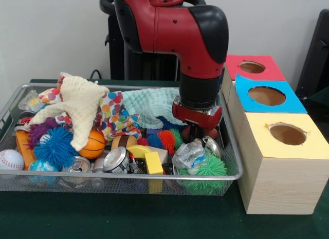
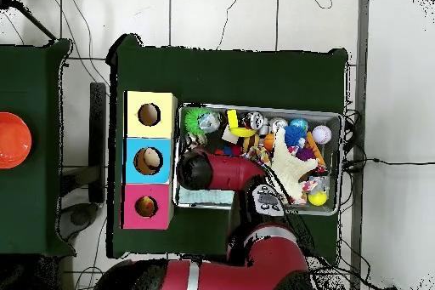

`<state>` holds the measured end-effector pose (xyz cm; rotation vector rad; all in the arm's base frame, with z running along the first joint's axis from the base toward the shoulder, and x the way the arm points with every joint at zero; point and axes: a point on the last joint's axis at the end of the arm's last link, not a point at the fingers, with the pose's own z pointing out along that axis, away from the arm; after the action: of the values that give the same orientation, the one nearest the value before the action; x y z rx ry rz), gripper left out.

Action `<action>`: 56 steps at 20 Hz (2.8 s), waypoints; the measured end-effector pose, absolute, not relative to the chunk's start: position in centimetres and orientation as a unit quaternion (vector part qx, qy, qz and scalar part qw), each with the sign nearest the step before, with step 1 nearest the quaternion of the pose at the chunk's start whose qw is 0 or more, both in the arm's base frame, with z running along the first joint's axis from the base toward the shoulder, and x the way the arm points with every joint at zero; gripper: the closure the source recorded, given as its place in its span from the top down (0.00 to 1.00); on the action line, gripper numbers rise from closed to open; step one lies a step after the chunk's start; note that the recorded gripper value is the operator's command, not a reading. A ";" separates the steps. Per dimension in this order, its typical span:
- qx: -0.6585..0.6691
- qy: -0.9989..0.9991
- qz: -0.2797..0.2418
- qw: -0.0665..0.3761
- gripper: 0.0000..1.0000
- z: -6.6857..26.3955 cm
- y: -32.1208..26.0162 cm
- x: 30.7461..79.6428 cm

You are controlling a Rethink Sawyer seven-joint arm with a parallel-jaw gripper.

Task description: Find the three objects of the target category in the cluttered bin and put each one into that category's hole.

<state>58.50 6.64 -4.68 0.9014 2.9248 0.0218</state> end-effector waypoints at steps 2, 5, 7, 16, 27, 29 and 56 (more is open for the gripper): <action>0.294 0.955 0.007 0.041 0.00 -4.6 6.6 58.5; 0.294 0.955 0.007 0.044 0.00 -4.3 6.5 58.7; 0.296 0.954 0.007 0.049 0.00 -3.7 6.3 59.2; 0.321 0.946 -0.001 0.046 0.00 3.0 2.5 61.5; 0.350 0.935 -0.005 0.060 1.00 8.9 -1.7 62.8; 0.349 0.935 -0.005 0.060 1.00 9.0 -1.7 62.8; 0.329 0.938 0.012 0.107 1.00 1.9 1.2 62.4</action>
<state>62.42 1.21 1.92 0.9674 2.7624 0.0355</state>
